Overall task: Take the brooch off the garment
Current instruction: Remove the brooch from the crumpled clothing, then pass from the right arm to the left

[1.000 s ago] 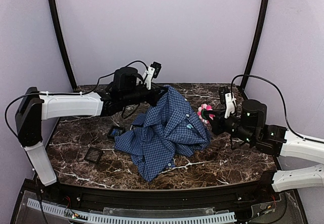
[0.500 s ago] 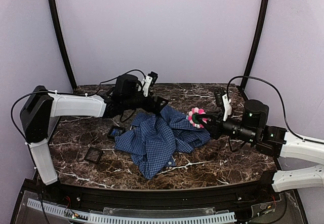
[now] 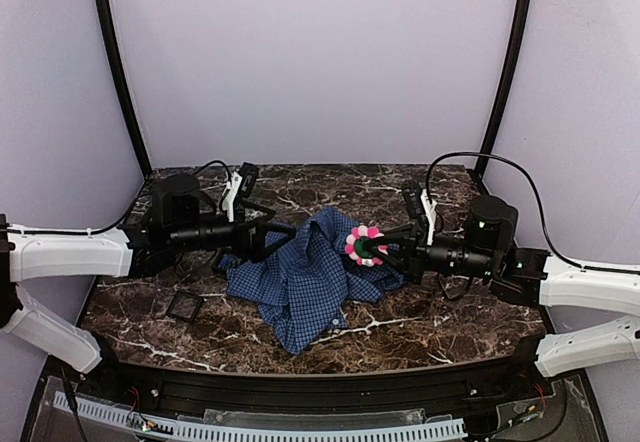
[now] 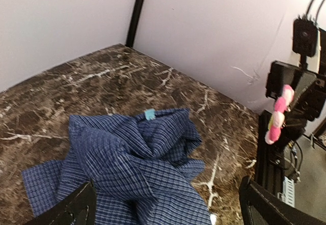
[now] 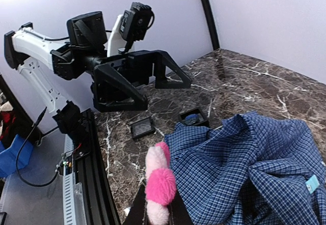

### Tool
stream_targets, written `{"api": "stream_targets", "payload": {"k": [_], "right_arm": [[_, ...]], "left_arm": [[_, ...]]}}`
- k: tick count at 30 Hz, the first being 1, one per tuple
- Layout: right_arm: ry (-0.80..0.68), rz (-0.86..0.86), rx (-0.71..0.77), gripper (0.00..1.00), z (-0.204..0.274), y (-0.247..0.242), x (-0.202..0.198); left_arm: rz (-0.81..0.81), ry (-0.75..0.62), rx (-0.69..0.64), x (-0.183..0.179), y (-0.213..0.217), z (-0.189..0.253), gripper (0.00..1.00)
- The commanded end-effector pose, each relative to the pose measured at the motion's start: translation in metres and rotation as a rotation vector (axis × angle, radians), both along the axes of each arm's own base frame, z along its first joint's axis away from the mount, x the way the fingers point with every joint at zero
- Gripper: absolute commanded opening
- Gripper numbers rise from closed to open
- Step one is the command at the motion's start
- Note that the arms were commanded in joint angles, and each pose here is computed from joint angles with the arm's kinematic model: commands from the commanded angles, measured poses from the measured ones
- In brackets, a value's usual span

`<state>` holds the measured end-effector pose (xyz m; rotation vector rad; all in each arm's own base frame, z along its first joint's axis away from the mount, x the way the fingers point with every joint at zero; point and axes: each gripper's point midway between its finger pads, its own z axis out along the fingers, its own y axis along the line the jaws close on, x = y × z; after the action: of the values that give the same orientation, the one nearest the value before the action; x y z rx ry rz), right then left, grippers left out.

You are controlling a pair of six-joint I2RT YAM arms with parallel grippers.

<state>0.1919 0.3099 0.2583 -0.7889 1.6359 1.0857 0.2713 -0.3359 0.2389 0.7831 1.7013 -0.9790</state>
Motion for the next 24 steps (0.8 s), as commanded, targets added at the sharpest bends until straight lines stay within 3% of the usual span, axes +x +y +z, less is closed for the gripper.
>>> {"api": "stream_targets", "payload": {"k": [1, 6, 12, 16, 18, 24], "right_arm": [[-0.036, 0.179, 0.051, 0.0, 0.01, 0.018, -0.021], [-0.021, 0.241, 0.05, 0.0, 0.004, 0.033, -0.028], [-0.025, 0.288, 0.076, 0.0, 0.01, 0.04, -0.034], [-0.029, 0.305, 0.094, 0.0, 0.014, 0.041, -0.037], [-0.027, 0.31, 0.098, 0.0, 0.014, 0.043, -0.038], [-0.027, 0.322, 0.106, 0.0, 0.012, 0.046, -0.041]], "left_arm": [[-0.241, 0.051, -0.084, -0.055, -0.015, 0.004, 0.99], [-0.377, 0.007, -0.087, -0.094, -0.033, 0.009, 0.99], [-0.456, -0.012, -0.107, -0.113, -0.045, 0.013, 0.95], [-0.475, 0.003, -0.099, -0.113, -0.055, 0.01, 0.8], [-0.487, 0.008, -0.099, -0.114, -0.06, 0.01, 0.66], [-0.508, 0.02, -0.106, -0.113, -0.071, 0.012, 0.59]]}}
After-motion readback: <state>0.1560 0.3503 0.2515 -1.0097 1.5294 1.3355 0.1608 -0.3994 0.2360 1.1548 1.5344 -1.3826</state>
